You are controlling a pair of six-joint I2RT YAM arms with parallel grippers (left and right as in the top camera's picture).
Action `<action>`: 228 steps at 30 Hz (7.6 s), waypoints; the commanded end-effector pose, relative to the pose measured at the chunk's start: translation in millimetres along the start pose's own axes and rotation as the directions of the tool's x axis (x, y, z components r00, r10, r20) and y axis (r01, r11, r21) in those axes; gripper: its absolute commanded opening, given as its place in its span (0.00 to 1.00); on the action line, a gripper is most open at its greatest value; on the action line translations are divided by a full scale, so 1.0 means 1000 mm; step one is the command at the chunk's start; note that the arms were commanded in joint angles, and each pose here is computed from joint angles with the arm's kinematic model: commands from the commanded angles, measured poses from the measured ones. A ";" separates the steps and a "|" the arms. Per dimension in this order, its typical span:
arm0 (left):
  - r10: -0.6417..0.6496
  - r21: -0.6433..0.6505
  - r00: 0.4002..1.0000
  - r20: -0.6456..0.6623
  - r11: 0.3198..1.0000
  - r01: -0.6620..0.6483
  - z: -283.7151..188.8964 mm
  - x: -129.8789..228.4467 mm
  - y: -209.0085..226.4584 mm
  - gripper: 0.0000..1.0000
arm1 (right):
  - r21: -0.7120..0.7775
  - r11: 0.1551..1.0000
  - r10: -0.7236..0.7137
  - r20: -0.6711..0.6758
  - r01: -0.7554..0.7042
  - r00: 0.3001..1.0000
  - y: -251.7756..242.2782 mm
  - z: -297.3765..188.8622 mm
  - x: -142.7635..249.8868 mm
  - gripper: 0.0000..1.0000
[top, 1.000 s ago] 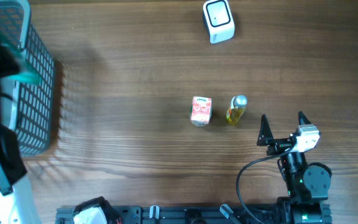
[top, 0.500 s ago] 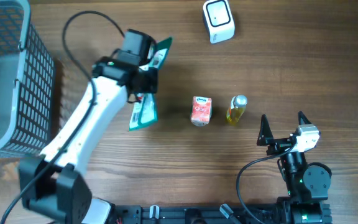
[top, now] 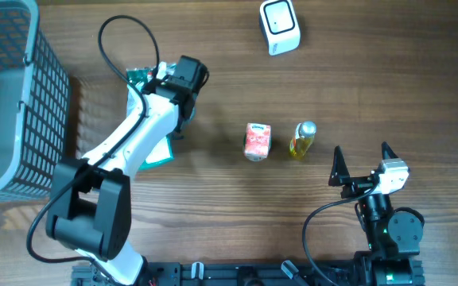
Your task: Scan the item barcode
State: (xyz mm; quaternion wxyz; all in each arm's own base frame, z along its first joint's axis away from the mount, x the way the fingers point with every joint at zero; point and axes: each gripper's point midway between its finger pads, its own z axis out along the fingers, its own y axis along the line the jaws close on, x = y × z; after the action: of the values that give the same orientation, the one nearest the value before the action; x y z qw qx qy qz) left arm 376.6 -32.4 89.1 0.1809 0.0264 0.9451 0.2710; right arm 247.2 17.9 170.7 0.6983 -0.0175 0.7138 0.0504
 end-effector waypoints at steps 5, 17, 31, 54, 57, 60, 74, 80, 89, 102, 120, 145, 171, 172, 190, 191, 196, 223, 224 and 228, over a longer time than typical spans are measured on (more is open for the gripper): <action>-0.018 0.166 0.997 -0.071 0.986 0.030 0.040 0.029 -0.017 0.06 | -0.008 1.000 -0.013 -0.002 0.013 1.000 0.001 0.000 0.001 1.00; -0.114 0.307 0.993 -0.006 0.945 0.110 0.007 0.001 -0.011 0.89 | -0.007 1.000 -0.013 -0.002 0.013 1.000 0.001 0.000 0.001 1.00; -0.135 0.909 0.990 0.035 0.416 0.024 -0.162 -0.008 -0.084 0.46 | -0.007 1.000 -0.013 -0.002 0.013 1.000 0.001 0.000 0.001 1.00; 0.159 0.915 0.983 -0.096 0.403 0.025 -0.146 0.052 -0.198 0.33 | -0.008 1.000 -0.013 -0.002 0.013 1.000 0.001 0.000 0.001 1.00; 0.160 0.916 0.982 -0.097 0.400 0.025 -0.146 0.052 -0.198 0.04 | -0.007 1.000 -0.013 -0.002 0.013 1.000 0.001 0.000 0.001 1.00; 0.154 0.918 0.984 -0.092 0.395 0.024 -0.149 0.050 -0.197 0.04 | -0.008 1.000 -0.014 -0.002 0.014 1.000 0.001 0.000 0.001 1.00; -0.072 0.840 0.996 -0.052 0.536 0.083 -0.140 0.011 -0.113 0.04 | -0.008 1.000 -0.013 -0.002 0.013 1.000 0.001 0.000 0.001 1.00; -0.151 0.435 0.987 -0.051 0.886 0.158 -0.074 0.024 -0.031 0.04 | -0.007 1.000 -0.013 -0.002 0.013 1.000 0.001 0.000 0.001 1.00; 0.007 0.246 1.000 -0.029 0.969 0.000 -0.055 0.039 -0.060 0.04 | -0.007 1.000 -0.014 -0.002 0.014 1.000 0.001 0.000 0.001 1.00; 0.187 0.629 0.934 -0.305 0.776 0.050 -0.052 0.089 -0.071 0.63 | -0.008 1.000 -0.013 -0.002 0.013 1.000 0.001 0.000 0.001 1.00; -0.270 0.540 0.952 -0.143 0.785 0.304 -0.018 -0.012 0.042 1.00 | -0.008 1.000 -0.013 -0.002 0.013 1.000 0.001 0.000 0.001 1.00; -0.296 0.526 0.942 -0.156 0.783 0.333 -0.012 -0.011 0.052 1.00 | -0.124 0.921 0.250 -0.540 -0.370 0.804 0.066 -0.040 -0.220 1.00; -0.296 0.526 0.942 -0.156 0.783 0.333 -0.012 -0.011 0.052 1.00 | -0.245 0.897 -0.158 -0.955 -0.367 0.251 0.314 0.016 0.017 0.66; -0.296 0.526 0.942 -0.156 0.783 0.333 -0.012 -0.011 0.052 1.00 | -0.247 0.898 -0.170 -0.958 -0.364 0.229 0.330 0.017 0.037 0.66; -0.296 0.526 0.942 -0.156 0.783 0.333 -0.012 -0.011 0.052 1.00 | -0.216 0.953 -0.189 -0.972 -0.210 0.143 0.350 0.039 0.175 0.39; -0.296 0.526 0.942 -0.156 0.783 0.333 -0.012 -0.011 0.052 1.00 | -0.216 0.954 -0.189 -0.971 -0.208 0.144 0.350 0.040 0.177 0.38; -0.296 0.526 0.942 -0.156 0.783 0.333 -0.012 -0.011 0.052 1.00 | -0.212 0.958 -0.188 -0.972 -0.193 0.138 0.348 0.041 0.186 0.38; -0.296 0.526 0.942 -0.156 0.783 0.333 -0.012 -0.011 0.052 1.00 | -0.295 0.948 -0.236 -0.901 -0.117 0.363 0.313 0.091 0.102 0.37; -0.296 0.526 0.942 -0.156 0.783 0.333 -0.012 -0.011 0.052 1.00 | -0.293 0.954 -0.248 -0.888 -0.062 0.387 0.312 0.090 0.106 0.38; -0.296 0.526 0.942 -0.156 0.783 0.333 -0.012 -0.011 0.052 1.00 | -0.200 0.978 -0.201 -0.851 0.053 0.486 0.306 0.093 0.114 0.40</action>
State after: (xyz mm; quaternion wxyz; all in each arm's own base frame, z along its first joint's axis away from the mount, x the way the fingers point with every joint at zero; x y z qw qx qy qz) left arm 377.2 1.5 121.3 0.1654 -0.0884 0.9812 -0.0453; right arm 296.5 351.1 78.0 0.1984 -0.1876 0.9576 0.0922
